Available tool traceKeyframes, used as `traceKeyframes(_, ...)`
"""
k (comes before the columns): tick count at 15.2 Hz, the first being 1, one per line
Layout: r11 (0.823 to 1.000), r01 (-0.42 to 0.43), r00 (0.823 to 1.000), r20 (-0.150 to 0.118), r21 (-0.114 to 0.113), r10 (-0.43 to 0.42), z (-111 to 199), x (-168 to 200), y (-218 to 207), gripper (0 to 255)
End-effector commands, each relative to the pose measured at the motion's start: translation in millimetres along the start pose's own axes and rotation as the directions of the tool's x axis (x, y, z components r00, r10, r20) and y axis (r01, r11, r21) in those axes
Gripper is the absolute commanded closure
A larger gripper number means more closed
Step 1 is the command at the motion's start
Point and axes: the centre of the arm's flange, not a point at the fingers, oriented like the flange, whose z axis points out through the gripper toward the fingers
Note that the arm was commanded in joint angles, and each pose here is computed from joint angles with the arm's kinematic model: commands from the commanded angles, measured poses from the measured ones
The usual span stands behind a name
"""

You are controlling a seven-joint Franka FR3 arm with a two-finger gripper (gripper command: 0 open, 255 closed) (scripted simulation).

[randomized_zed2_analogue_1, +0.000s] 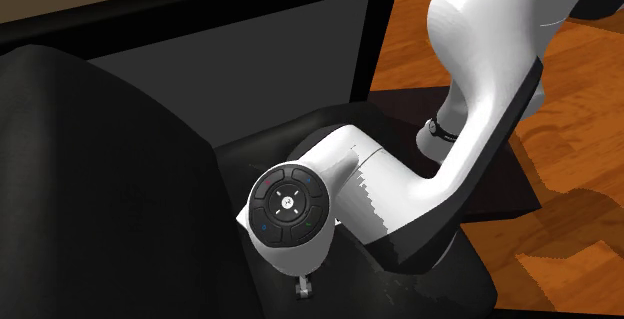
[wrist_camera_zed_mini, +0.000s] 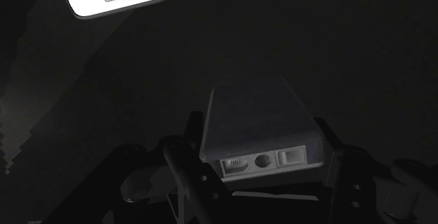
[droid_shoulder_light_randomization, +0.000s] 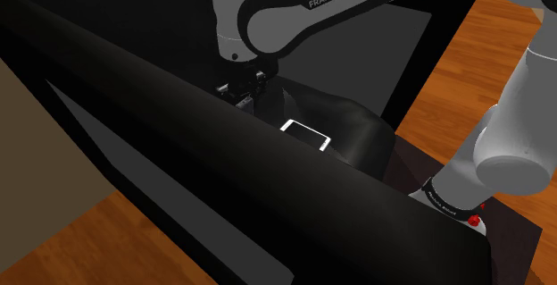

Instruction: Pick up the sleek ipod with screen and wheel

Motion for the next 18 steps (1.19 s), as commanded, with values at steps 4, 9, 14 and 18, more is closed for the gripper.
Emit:
traceKeyframes(4, 1.000, 0.000, 1.000, 0.000, 0.000, 0.000, 0.2, -0.1, 0.1, 255)
traceKeyframes(9, 1.000, 0.000, 1.000, 0.000, 0.000, 0.000, -20.3, -0.4, 0.1, 255)
traceKeyframes(14, 1.000, 0.000, 1.000, 0.000, 0.000, 0.000, -46.7, -0.4, 0.0, 255)
traceKeyframes(18, 1.000, 0.000, 1.000, 0.000, 0.000, 0.000, -67.8, -0.4, 0.0, 255)
